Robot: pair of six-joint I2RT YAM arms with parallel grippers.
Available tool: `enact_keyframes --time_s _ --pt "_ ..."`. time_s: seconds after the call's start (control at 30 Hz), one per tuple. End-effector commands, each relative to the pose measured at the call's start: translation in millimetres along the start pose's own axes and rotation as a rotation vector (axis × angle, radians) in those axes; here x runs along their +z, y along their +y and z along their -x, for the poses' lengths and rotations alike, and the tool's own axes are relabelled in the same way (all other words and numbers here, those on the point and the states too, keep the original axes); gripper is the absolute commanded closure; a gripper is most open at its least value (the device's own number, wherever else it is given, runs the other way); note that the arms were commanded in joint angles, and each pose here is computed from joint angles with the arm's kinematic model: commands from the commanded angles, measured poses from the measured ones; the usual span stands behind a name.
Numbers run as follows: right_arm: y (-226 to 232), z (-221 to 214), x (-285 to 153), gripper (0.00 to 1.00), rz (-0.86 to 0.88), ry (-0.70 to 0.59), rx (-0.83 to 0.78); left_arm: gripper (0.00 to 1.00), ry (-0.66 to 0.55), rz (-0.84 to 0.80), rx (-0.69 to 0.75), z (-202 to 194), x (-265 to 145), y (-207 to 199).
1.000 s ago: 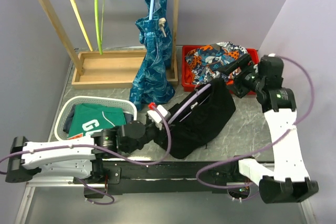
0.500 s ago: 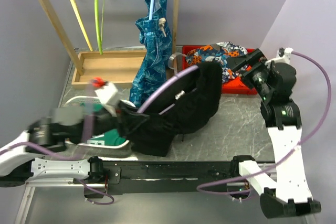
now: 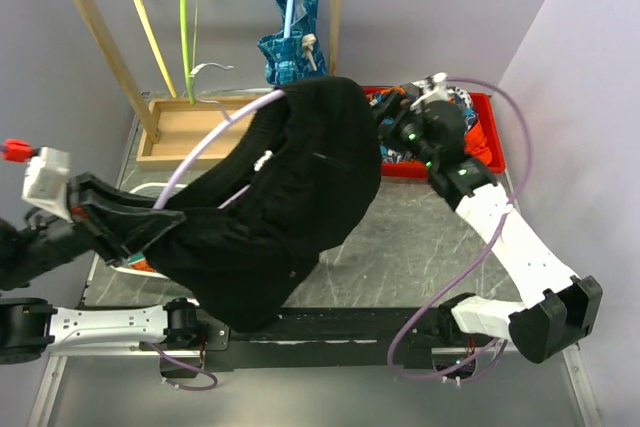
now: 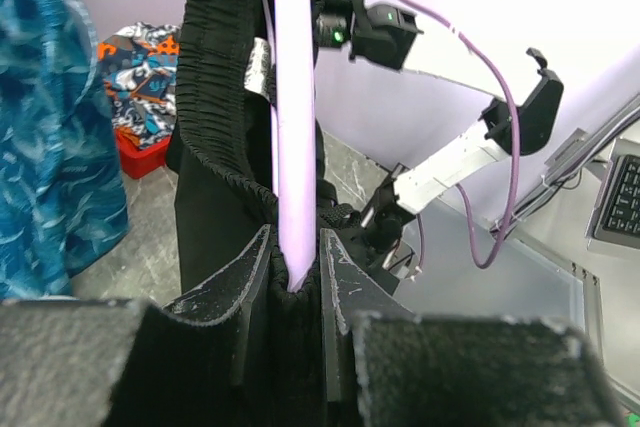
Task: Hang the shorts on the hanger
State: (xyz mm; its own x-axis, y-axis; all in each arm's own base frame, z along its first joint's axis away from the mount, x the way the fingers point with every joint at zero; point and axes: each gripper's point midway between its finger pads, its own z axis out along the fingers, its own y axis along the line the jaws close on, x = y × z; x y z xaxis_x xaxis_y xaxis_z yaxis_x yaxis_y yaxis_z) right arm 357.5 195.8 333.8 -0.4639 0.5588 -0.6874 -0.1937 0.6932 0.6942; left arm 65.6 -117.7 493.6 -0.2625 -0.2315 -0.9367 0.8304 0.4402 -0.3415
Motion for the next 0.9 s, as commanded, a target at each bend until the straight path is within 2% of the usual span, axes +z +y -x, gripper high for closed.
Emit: enact_keyframes --time_s 0.0,0.27,0.57,0.87 --pt "56.1 -21.6 -2.5 0.1 0.152 -0.046 -0.051 0.99 -0.127 0.036 -0.052 31.6 -23.7 9.2" --pt "122.2 -90.3 -34.0 0.11 0.298 -0.022 -0.032 0.99 -0.185 0.14 -0.09 26.5 -49.0 34.1" --pt "191.5 -138.8 -18.7 0.11 0.365 0.068 -0.099 0.99 -0.245 0.223 -0.099 22.8 -74.1 49.1" --pt "192.4 -158.8 25.7 0.11 0.223 0.094 -0.14 0.99 -0.261 0.341 -0.076 26.3 -69.5 61.7"
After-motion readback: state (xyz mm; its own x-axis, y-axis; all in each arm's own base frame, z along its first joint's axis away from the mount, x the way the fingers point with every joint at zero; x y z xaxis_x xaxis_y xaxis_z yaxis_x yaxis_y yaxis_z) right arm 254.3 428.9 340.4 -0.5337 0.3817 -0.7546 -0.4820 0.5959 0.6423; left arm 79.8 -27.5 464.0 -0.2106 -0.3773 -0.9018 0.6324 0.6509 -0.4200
